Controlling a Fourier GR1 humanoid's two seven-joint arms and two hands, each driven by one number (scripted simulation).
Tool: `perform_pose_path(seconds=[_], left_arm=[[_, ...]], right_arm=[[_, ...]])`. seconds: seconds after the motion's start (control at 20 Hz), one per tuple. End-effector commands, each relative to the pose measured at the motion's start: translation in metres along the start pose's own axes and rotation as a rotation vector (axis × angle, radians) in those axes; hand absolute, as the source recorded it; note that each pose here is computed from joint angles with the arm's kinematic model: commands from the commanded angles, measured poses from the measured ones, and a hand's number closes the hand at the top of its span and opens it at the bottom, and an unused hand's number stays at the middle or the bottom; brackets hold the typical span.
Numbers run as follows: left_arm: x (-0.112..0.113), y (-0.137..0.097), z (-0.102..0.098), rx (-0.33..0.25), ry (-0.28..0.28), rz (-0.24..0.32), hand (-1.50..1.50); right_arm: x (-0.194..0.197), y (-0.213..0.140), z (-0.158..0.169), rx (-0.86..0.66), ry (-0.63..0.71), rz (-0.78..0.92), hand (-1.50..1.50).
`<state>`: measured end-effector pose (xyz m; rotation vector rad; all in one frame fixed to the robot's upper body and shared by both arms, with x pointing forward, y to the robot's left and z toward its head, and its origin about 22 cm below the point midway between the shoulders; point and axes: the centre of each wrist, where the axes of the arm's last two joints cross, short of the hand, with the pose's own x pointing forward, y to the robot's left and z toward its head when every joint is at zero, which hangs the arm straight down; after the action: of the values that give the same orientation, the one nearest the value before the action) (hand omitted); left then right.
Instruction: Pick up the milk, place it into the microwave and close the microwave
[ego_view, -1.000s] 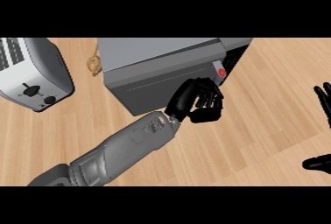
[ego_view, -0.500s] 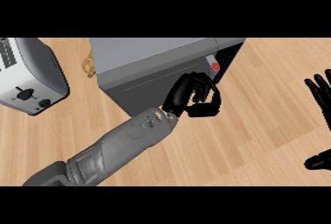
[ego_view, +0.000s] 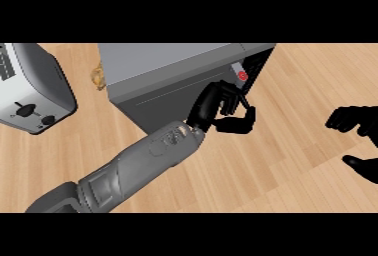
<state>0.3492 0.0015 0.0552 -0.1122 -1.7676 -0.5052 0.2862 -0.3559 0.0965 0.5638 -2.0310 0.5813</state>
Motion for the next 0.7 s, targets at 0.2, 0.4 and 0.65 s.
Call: perform_pose_path(seconds=[0.2,0.4,0.65], left_arm=[[0.027,-0.016,-0.016,-0.033,-0.077,0.006,1.5],[0.029,-0.015,-0.018,-0.009,-0.059,0.018,1.5],[0.027,-0.015,-0.017,0.016,-0.058,0.018,1.5]], right_arm=[[0.015,0.021,-0.031,0.256,-0.071,-0.054,1.5],[0.018,0.03,-0.037,0.283,-0.083,-0.065,1.5],[0.022,0.043,-0.042,0.327,-0.089,-0.08,1.5]])
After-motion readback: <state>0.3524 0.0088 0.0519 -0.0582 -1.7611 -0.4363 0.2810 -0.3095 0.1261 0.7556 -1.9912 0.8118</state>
